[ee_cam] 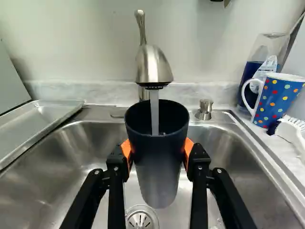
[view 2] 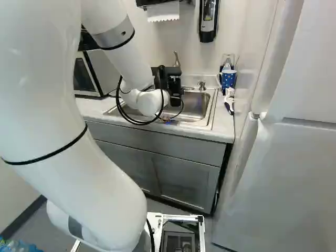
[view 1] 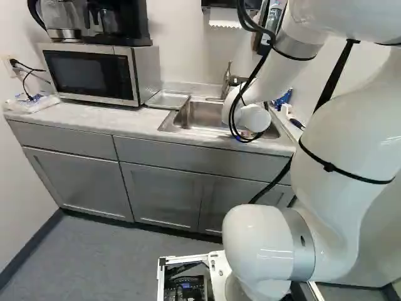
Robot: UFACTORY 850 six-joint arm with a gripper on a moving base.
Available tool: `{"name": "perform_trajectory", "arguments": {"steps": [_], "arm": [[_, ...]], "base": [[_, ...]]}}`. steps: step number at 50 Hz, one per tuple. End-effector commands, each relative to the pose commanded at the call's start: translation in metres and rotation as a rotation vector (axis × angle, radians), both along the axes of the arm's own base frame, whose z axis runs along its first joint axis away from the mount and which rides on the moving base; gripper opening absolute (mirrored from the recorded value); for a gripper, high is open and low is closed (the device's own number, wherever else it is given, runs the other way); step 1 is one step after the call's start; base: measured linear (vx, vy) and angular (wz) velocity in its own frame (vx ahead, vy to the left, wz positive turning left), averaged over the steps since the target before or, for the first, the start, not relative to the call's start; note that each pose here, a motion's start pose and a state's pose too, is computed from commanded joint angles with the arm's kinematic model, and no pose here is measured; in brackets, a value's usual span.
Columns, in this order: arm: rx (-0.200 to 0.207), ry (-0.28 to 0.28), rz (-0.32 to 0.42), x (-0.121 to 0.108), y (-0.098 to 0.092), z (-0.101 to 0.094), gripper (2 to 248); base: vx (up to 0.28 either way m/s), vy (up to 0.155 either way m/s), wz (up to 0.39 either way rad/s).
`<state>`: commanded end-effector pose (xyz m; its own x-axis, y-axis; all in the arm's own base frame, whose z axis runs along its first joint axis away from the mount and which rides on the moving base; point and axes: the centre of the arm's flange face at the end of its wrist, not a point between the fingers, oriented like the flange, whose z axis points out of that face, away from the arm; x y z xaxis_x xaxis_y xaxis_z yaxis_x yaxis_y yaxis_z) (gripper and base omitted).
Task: Rinse the cup and place it in the tray
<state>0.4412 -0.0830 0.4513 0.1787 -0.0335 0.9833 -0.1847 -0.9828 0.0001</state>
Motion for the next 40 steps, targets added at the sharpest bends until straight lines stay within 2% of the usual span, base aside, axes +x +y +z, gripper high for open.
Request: {"name": "perform_trajectory", "arguments": {"steps": [40], "arm": [[0.000,0.000,0.000,0.0000,0.0000,0.0000,123]], "base": [[0.000,0.000,0.000]]}}
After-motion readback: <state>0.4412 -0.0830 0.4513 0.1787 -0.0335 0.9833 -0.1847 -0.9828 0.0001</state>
